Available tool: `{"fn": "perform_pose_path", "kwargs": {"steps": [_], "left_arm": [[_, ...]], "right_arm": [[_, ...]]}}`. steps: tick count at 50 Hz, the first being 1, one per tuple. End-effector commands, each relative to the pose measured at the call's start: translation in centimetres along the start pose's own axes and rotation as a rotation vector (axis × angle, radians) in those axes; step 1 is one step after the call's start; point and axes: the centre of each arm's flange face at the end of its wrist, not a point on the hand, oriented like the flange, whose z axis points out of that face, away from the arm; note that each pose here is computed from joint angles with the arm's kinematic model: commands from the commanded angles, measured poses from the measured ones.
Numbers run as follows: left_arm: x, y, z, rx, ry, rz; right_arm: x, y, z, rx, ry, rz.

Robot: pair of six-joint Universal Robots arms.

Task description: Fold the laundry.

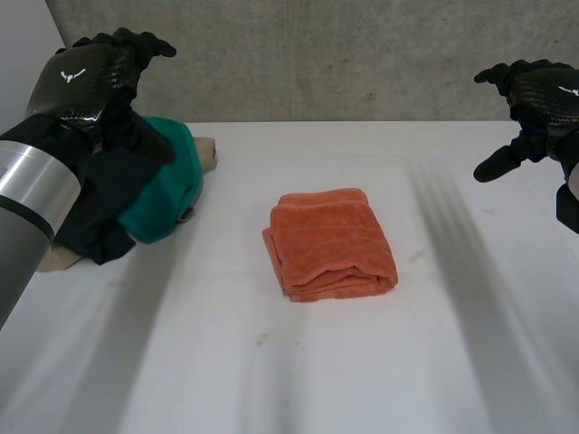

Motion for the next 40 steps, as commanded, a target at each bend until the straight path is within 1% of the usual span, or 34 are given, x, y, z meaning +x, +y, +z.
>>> {"fn": "perform_pose_path", "kwargs": {"steps": [1,13,15,18,20,23,24,27,28,31,32,34,35,40], "left_arm": [[0.0,0.1,0.1,-0.004,-0.001,0.0],[0.0,-0.2,0.3,0.007,0.0,0.001],[0.2,-0.3,0.8,0.013,0.017,0.006],[0.7,-0.5,1.7,0.019,0.045,0.007],[2.6,-0.3,2.4,0.004,0.14,0.0],[4.4,-0.1,2.8,-0.004,0.238,-0.006],[5.5,-0.1,3.1,-0.006,0.303,-0.009],[6.4,0.4,3.8,-0.013,0.372,-0.012],[7.0,0.9,4.3,-0.024,0.421,-0.015],[7.8,2.0,4.6,-0.055,0.484,-0.022],[8.9,2.6,4.6,-0.068,0.537,-0.027],[10.4,3.2,4.3,-0.081,0.596,-0.035],[11.8,4.1,4.1,-0.095,0.639,-0.037],[13.6,6.3,4.0,-0.121,0.69,0.009]], "right_arm": [[0.0,0.0,0.0,-0.002,0.0,0.016],[0.0,0.4,-0.1,-0.015,0.002,0.02],[0.0,0.7,-0.1,-0.029,0.001,0.02],[-0.3,2.3,-0.1,-0.103,-0.021,0.033],[-0.8,3.9,-0.2,-0.173,-0.041,0.042],[-2.3,6.0,-0.4,-0.25,-0.09,0.052],[-2.6,6.6,-0.4,-0.267,-0.101,0.056],[-3.8,9.0,-0.7,-0.339,-0.138,0.078],[-4.1,9.6,-0.6,-0.351,-0.147,0.087],[-5.2,11.9,-0.3,-0.377,-0.196,0.119],[-5.5,12.5,-0.2,-0.382,-0.207,0.127],[-6.1,14.0,0.2,-0.389,-0.23,0.15],[-6.2,14.7,0.5,-0.385,-0.234,0.157],[-7.0,16.5,1.2,-0.38,-0.251,0.162]]}}
